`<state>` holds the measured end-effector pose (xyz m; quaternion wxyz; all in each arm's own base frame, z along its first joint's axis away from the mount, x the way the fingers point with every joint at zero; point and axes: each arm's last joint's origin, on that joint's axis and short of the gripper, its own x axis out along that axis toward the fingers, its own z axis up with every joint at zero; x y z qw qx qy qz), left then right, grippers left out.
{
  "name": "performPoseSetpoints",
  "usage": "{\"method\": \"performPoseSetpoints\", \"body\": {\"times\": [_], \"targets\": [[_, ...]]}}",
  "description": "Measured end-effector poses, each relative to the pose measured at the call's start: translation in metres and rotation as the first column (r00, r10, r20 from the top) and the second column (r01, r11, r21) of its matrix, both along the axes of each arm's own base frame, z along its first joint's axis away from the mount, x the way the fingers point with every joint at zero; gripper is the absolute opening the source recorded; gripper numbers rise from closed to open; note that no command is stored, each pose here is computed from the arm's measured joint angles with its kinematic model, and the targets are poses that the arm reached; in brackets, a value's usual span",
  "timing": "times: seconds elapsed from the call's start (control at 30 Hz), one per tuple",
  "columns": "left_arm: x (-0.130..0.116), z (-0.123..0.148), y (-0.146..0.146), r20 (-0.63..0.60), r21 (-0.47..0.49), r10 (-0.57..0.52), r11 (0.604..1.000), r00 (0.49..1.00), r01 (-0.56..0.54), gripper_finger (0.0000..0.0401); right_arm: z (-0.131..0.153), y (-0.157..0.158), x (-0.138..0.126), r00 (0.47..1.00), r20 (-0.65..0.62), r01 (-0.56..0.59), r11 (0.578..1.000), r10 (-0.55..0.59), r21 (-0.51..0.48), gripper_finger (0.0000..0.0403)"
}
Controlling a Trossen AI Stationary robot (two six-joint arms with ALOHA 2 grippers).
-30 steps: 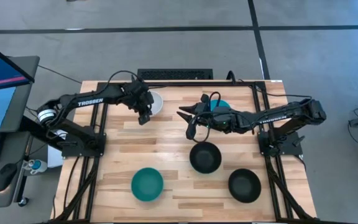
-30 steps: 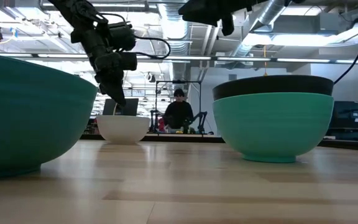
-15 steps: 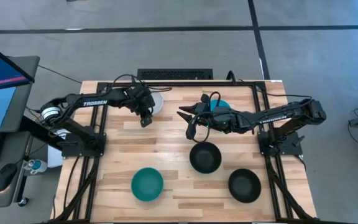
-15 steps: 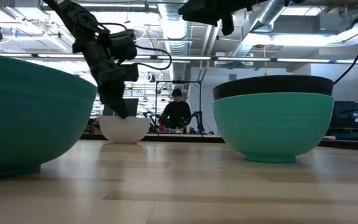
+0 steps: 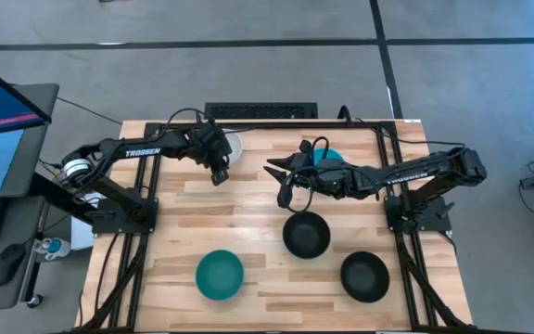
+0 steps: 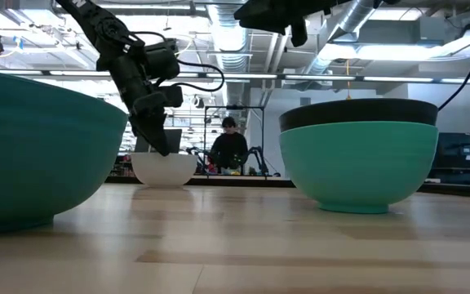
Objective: Nest bowls inside each other
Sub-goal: Stack the white bowl on the black bowl
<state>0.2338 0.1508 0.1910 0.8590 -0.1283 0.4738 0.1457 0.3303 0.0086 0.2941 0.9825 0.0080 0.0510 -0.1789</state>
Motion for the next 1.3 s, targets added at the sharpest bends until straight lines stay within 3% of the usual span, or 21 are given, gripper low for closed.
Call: {"method": "performPoseSetpoints", "body": {"times": [0.13,0.4,0.6,0.83,1.13,1.3], "targets": [[0.000,0.000,0.001,0.000,0.016,-0.021,1.000,1.000,0.021,0.0005,0.000,0.000,0.000,1.000,0.000,0.000,1.000,0.000,0.000,0.0120],[0.002,0.000,-0.002,0.001,0.014,-0.029,0.999,1.000,0.029,0.0000,-0.001,0.000,0.000,1.000,-0.006,0.000,1.000,0.000,-0.001,0.0120],[0.011,0.015,-0.004,0.091,-0.075,-0.047,0.996,0.995,0.054,0.0000,-0.001,0.000,0.000,1.000,-0.010,-0.001,1.000,0.000,-0.004,0.0120],[0.022,0.055,-0.001,0.004,0.112,-0.111,0.988,0.994,0.110,0.0000,-0.002,0.000,0.000,0.999,-0.033,-0.004,1.000,0.003,-0.026,0.0120],[-0.001,0.038,0.005,-0.115,-0.007,-0.078,0.997,0.990,0.078,0.0050,-0.002,0.000,0.000,0.999,-0.034,-0.004,1.000,0.003,-0.025,0.0120],[-0.001,0.036,0.007,-0.106,0.006,-0.048,0.999,0.993,0.049,0.0089,-0.002,0.000,0.000,0.999,-0.033,-0.005,1.000,0.004,-0.025,0.0120]]}}
